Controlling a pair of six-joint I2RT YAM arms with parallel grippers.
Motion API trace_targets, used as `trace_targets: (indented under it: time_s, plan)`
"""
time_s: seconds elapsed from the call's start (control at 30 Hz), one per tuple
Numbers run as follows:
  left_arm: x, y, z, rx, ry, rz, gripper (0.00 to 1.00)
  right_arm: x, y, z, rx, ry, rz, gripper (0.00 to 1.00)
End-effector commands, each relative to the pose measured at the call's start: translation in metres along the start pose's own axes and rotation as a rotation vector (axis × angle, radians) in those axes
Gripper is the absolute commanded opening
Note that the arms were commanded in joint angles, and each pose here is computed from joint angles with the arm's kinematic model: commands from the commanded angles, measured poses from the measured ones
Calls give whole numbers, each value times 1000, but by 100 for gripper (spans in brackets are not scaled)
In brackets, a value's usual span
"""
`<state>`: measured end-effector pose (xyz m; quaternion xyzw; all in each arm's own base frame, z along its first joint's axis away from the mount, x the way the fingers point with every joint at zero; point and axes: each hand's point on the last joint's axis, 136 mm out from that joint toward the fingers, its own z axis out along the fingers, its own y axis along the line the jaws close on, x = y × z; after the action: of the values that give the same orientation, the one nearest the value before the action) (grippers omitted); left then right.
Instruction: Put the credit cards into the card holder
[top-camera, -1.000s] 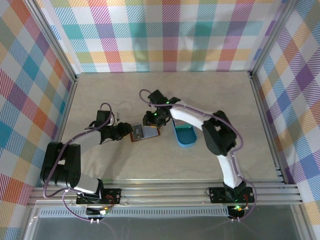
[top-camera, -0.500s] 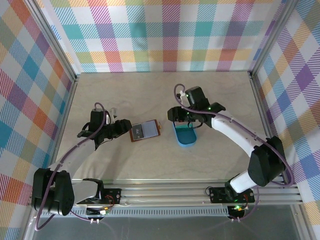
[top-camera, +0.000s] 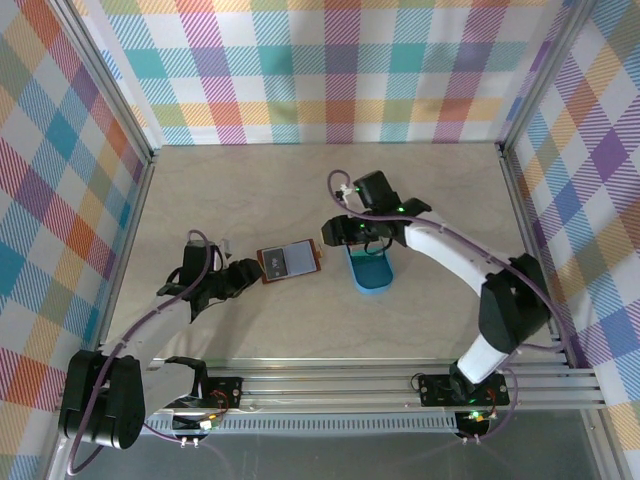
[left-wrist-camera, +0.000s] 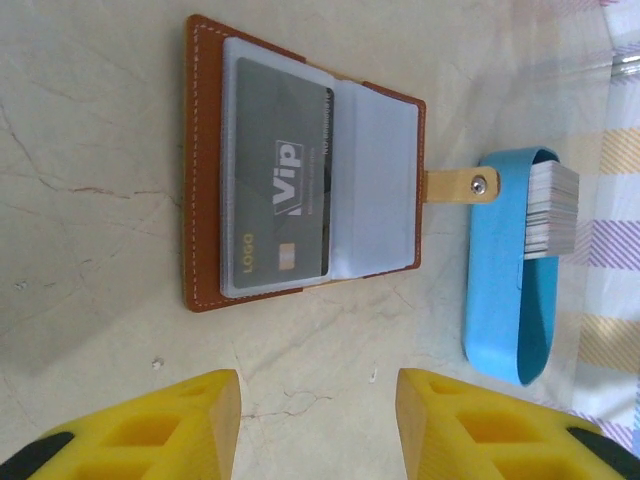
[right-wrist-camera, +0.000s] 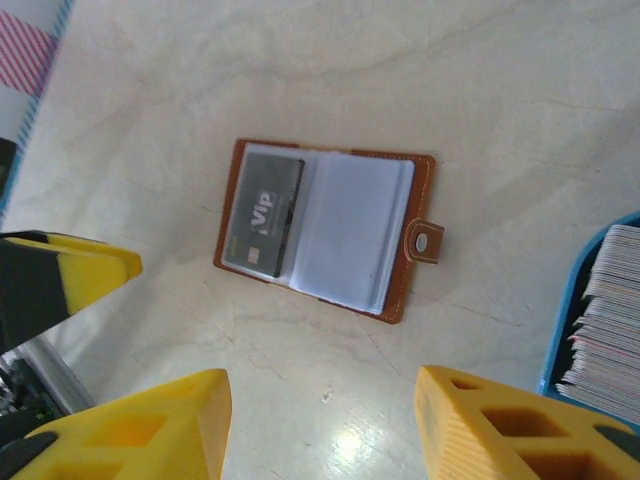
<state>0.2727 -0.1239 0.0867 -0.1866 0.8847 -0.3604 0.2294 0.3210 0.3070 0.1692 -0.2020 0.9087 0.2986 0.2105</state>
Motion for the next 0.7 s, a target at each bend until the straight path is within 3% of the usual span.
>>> trace_targets:
  time_s: [0.0, 0.13, 0.67]
  plan:
    - [-11, -2, 5, 42, -41, -48, 45, 4, 1, 18, 50, 87, -42, 52]
    - [-15, 5, 12, 26, -37, -64, 45, 7, 11, 45, 62, 158, -101, 51]
    - [-23, 7, 35, 29, 31, 11, 45, 8, 19, 119, 152, 253, 41, 53]
